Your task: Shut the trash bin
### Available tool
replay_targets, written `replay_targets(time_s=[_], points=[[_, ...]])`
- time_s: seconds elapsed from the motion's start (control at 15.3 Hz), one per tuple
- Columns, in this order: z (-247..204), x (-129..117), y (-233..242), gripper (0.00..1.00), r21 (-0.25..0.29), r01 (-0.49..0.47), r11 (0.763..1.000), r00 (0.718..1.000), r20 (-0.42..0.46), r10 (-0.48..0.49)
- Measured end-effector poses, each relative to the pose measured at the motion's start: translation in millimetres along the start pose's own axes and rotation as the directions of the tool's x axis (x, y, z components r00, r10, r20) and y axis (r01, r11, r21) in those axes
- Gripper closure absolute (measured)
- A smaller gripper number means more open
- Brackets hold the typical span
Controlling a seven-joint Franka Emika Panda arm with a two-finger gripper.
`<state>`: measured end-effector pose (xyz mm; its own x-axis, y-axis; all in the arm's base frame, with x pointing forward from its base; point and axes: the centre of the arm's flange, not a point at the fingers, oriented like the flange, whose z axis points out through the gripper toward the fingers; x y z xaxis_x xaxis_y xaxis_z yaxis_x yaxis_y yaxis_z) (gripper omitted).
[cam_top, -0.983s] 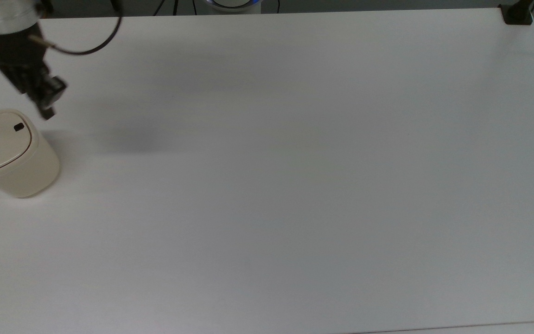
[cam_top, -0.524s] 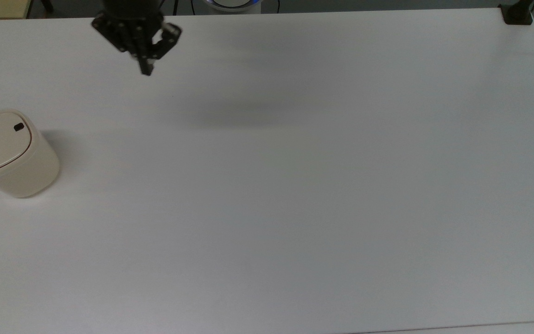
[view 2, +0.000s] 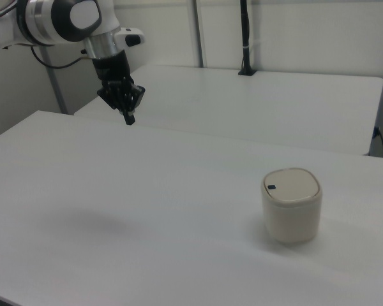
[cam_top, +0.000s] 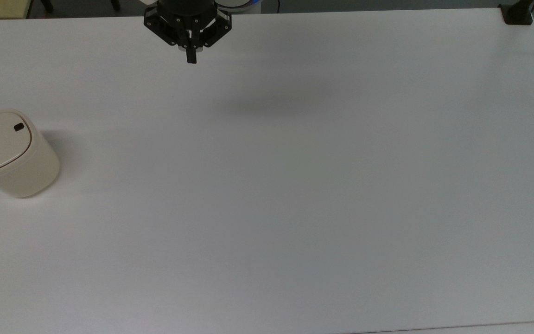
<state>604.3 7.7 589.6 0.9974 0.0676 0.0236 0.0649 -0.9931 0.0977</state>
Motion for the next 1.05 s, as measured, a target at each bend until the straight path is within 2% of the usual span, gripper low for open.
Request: replay_targets(time_s=[0.39,0.46,0.66,0.98,1.05], points=[[2,-2,9,0.94,-0.001,0.015,1.000,1.000,0.005,-0.015],[0,-4,12,0.88,-0.002,0.010,1.000,1.000,0.004,-0.010],[-8,-11,17,0.61,-0.001,-0.002,1.000,1.000,0.011,0.002],[-10,-12,17,0.09,-0.002,-0.079,0.997,0.997,0.009,0.079],[-10,-12,17,0.01,-0.002,-0.087,0.996,0.996,0.009,0.087]])
